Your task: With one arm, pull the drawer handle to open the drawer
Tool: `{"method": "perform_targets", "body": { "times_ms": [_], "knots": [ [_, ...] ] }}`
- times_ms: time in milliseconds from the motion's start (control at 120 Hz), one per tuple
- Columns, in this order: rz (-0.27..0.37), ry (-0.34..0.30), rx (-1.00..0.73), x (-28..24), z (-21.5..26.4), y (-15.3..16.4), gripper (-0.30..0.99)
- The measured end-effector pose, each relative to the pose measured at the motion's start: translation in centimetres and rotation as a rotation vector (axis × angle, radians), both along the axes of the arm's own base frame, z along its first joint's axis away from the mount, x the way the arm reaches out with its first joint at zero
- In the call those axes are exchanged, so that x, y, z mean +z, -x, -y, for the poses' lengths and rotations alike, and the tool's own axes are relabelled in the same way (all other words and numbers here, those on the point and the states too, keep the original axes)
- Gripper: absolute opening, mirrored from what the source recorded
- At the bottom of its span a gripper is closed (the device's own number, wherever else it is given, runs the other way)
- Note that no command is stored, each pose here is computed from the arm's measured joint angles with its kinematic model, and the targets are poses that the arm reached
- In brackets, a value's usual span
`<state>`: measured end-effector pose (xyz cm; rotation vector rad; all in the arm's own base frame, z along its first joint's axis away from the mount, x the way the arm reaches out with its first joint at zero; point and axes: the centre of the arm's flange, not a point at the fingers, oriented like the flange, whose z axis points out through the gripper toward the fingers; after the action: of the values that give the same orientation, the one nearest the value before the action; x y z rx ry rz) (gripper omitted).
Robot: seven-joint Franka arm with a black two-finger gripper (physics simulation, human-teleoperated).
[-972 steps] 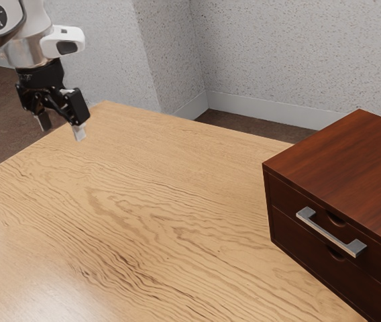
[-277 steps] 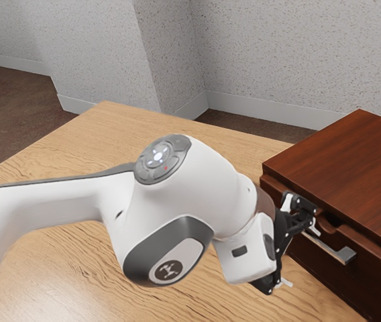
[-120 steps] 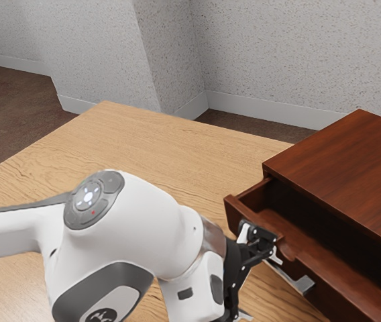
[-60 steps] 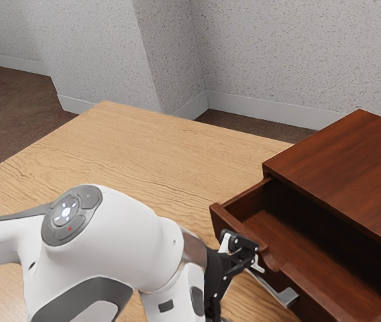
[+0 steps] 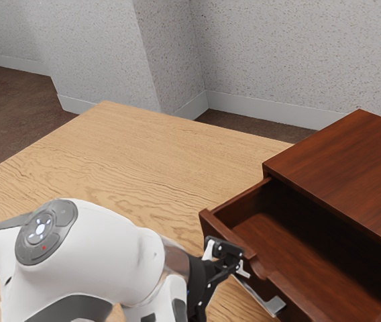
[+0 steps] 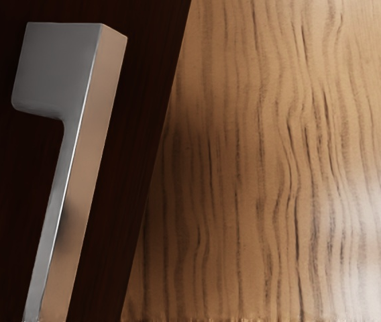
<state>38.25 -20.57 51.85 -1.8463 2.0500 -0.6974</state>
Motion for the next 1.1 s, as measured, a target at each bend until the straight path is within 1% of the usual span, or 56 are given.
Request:
{"method": "perform_targets", "body": {
  "times_ms": [367,650,817,917,1100],
  "knots": [
    [0.005,0.01,0.021,-0.1,-0.9,1.6,0.68],
    [0.02,0.02,0.031,0.5,-1.4,2.6,0.65],
    [0.022,0.015,0.034,0.2,-1.8,3.4,0.7],
    [0.027,0.012,0.034,0.3,-1.8,3.6,0.68],
    [0.031,0.004,0.034,0.2,-1.9,4.2,0.7]
  ]
}}
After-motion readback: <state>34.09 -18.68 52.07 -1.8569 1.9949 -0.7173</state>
